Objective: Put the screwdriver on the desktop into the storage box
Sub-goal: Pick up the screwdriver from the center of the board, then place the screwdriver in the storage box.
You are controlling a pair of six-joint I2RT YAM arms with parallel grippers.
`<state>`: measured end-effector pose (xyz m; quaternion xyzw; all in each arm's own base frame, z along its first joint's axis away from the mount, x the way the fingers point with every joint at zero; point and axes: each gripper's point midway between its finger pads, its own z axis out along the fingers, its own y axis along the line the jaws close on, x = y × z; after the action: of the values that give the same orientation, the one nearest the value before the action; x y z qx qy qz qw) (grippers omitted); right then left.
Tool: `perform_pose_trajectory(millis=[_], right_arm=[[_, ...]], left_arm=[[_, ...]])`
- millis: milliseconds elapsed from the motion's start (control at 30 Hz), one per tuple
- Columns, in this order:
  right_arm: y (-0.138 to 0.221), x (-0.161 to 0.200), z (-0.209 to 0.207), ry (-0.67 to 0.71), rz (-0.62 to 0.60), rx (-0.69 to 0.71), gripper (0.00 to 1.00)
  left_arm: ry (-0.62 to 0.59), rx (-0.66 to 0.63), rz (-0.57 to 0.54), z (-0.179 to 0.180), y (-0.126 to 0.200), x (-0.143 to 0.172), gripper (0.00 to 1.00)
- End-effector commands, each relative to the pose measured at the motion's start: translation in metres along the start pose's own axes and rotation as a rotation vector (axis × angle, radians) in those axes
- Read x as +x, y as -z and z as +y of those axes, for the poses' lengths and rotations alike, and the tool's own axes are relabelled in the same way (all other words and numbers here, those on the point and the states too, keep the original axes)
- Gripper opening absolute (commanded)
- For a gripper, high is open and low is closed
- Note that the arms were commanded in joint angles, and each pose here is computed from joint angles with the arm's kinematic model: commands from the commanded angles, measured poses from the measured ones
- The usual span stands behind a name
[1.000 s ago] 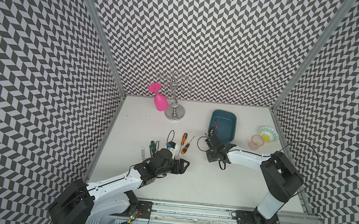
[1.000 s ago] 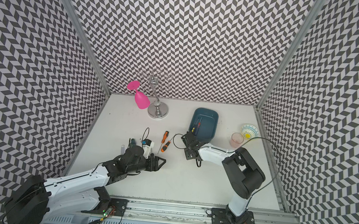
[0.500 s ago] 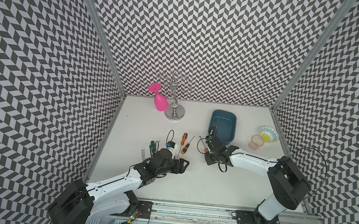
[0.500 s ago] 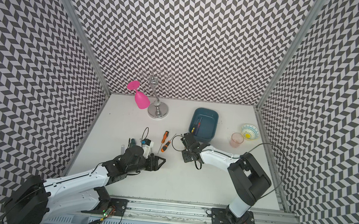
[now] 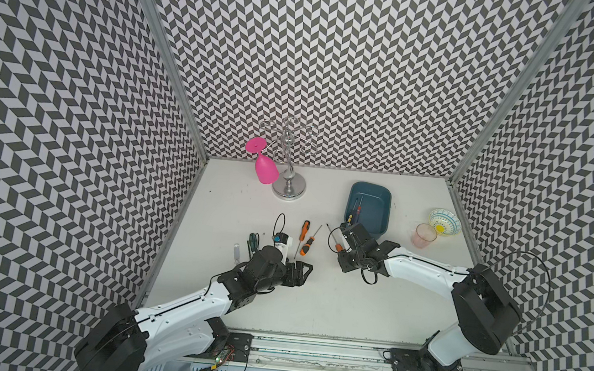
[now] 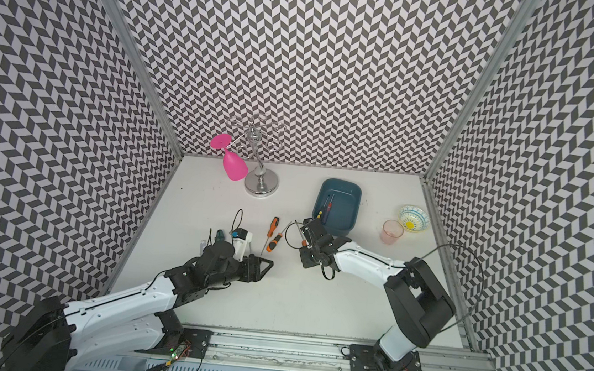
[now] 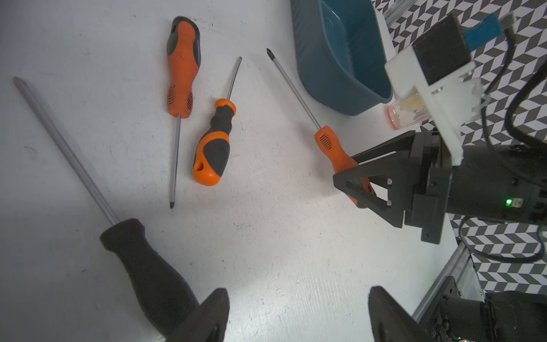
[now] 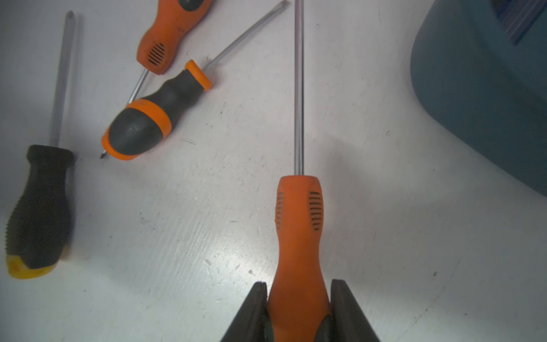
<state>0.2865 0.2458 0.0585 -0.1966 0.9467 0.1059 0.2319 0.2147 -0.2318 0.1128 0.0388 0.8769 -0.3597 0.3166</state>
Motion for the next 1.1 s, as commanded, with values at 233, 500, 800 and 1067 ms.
perform_pose_trajectory(millis=[233, 500, 800, 1067], right_arm=[[0.040, -0.049, 0.023, -0.016, -0.160, -0.103, 0.21], [0.055, -0.085, 0.012, -0.081, -0.224, -0.092, 0.21], [0.067, -0.134, -0.022, -0.202, -0.306, -0.086, 0.21], [0.049, -0.155, -0.071, -0.350, -0.325, -0.067, 0.21]], left_arm=[[0.002, 0.001, -0.026, -0.001, 0.007, -0.005, 0.78], [0.006, 0.009, -0.011, -0.002, 0.005, -0.003, 0.78], [0.006, 0.014, -0.003, -0.003, 0.003, -0.002, 0.78], [0.003, 0.014, 0.006, -0.003, 0.002, -0.001, 0.78]])
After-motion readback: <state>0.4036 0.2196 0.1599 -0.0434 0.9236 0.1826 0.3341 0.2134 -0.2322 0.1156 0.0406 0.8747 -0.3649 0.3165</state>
